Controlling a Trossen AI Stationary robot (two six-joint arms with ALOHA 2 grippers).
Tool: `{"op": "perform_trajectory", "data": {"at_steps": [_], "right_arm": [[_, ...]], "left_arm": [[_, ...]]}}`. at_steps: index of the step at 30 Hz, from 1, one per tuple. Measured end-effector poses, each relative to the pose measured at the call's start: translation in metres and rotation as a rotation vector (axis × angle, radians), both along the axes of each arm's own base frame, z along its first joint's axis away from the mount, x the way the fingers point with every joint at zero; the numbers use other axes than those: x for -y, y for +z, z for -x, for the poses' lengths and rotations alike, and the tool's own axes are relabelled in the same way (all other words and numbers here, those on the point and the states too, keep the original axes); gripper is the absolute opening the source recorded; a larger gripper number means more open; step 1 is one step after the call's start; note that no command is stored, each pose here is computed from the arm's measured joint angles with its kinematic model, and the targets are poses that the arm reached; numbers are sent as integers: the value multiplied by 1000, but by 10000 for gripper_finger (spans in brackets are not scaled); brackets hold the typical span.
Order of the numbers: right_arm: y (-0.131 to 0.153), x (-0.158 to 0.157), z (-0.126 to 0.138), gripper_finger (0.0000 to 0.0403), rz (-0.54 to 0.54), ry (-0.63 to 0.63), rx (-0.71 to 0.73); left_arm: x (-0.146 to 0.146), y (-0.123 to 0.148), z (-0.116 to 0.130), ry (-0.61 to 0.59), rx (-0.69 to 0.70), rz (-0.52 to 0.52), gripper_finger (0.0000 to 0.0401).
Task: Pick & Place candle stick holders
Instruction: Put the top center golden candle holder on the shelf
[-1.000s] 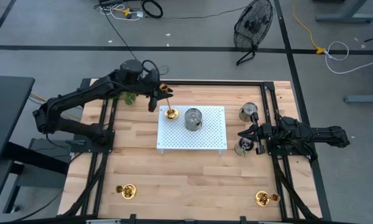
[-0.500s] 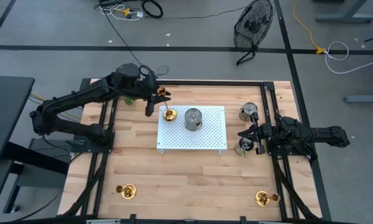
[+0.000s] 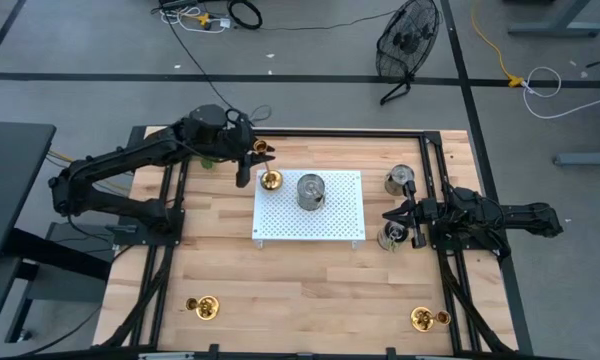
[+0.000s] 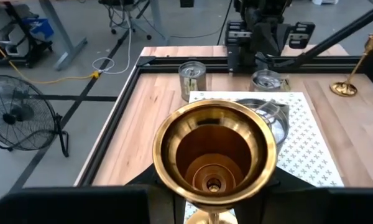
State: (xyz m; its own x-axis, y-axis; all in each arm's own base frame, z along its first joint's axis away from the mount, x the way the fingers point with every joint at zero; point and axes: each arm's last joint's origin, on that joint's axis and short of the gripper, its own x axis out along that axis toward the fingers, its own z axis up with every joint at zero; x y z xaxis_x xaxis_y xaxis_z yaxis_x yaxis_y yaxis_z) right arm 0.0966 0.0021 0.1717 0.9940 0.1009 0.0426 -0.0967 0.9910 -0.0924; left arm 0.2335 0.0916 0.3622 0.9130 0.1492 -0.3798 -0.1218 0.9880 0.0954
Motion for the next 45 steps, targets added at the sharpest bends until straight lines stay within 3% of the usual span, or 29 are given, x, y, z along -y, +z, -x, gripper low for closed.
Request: {"op": "perform_trajectory", "data": {"at_steps": [11, 17, 45], "right_arm": [[0, 0, 0, 21, 0, 0, 0], [0, 0, 0, 21, 0, 0, 0], [0, 0, 0, 21, 0, 0, 0]], "left_arm": [[-1, -4, 2, 20, -56, -30, 96], [-2, -10, -2, -35, -79, -21, 96], [-7, -19, -19, -56, -82, -43, 96]]}}
